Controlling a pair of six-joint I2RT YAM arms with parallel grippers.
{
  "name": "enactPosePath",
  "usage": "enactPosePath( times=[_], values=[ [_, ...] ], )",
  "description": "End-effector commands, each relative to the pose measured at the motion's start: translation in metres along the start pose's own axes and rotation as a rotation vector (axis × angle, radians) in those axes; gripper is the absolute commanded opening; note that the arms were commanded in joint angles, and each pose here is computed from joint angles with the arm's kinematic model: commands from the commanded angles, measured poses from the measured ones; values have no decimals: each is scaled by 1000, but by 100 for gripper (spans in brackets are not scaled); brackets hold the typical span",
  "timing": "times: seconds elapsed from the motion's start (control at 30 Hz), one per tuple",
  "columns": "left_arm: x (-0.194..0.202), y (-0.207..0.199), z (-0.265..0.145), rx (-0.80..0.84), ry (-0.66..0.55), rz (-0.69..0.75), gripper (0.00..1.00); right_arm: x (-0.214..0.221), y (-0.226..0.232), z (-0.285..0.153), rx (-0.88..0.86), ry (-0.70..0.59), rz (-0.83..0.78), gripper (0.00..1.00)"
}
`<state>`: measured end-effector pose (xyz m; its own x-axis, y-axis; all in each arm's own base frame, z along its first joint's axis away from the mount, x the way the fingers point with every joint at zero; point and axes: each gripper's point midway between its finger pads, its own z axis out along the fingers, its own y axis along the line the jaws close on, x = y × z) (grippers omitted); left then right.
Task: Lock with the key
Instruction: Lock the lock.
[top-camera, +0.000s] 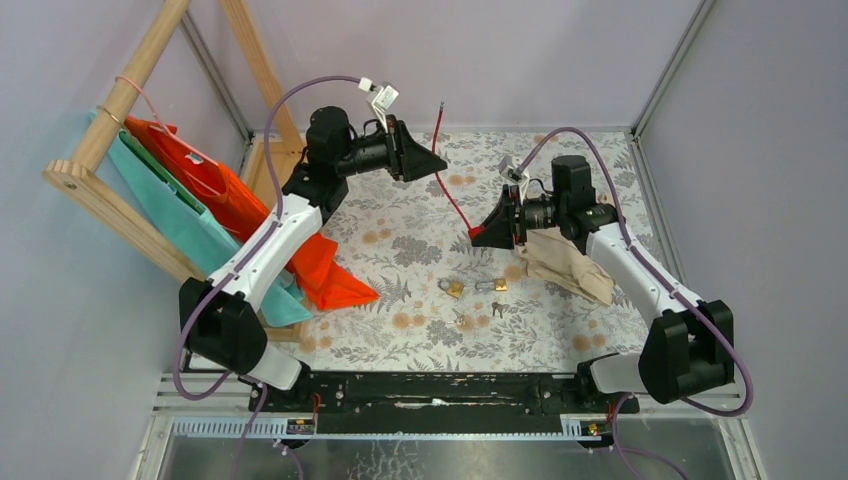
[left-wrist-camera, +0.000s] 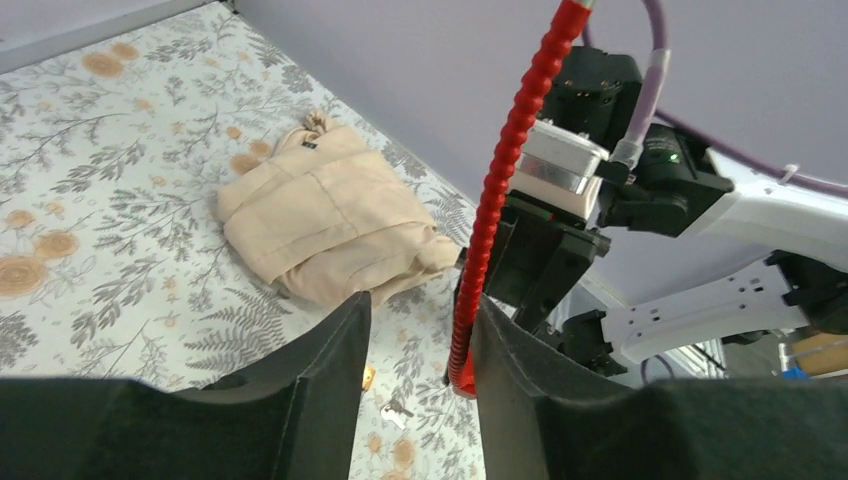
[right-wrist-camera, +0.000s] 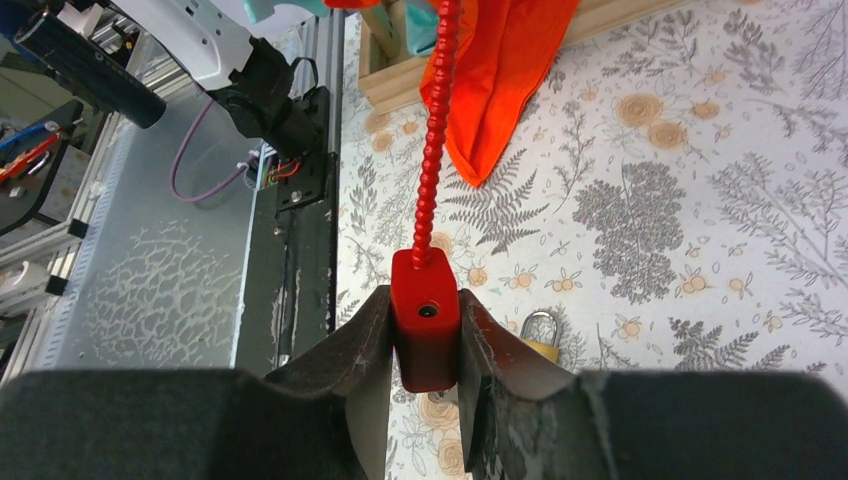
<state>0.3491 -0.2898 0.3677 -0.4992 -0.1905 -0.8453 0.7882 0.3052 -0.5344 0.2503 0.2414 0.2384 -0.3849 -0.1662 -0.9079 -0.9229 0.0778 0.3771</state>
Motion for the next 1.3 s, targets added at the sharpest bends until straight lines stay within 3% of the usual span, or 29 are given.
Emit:
enactPosePath(
  times=[0.0,0.23,0.43,0.53,0.73,1.13,1.2,1.27],
  values=[
    [8,-6,-12,-8,32,115,51,-5,3,-2,-12,5,-53,0],
    [5,-8,-22,-43,57,243,63,7,2,-3,1,36,-60,0],
    [1,-20,-24,-2,73,256,66,10,0,-2,9,39,-62,0],
    [-10,-15,-25,-62,55,282,66,15,0,1,2,47,-57,0],
    [-25,-2,-21,-184,60,402,54,24,3,7,-16,78,-47,0],
    [0,8,-13,-264,153,514,41,24,6,8,-25,67,-37,0],
    [5,9,-13,-264,162,508,43,23,4,9,-15,59,-32,0],
    [9,13,-14,-286,162,483,55,20,1,8,12,53,-32,0]
  ],
)
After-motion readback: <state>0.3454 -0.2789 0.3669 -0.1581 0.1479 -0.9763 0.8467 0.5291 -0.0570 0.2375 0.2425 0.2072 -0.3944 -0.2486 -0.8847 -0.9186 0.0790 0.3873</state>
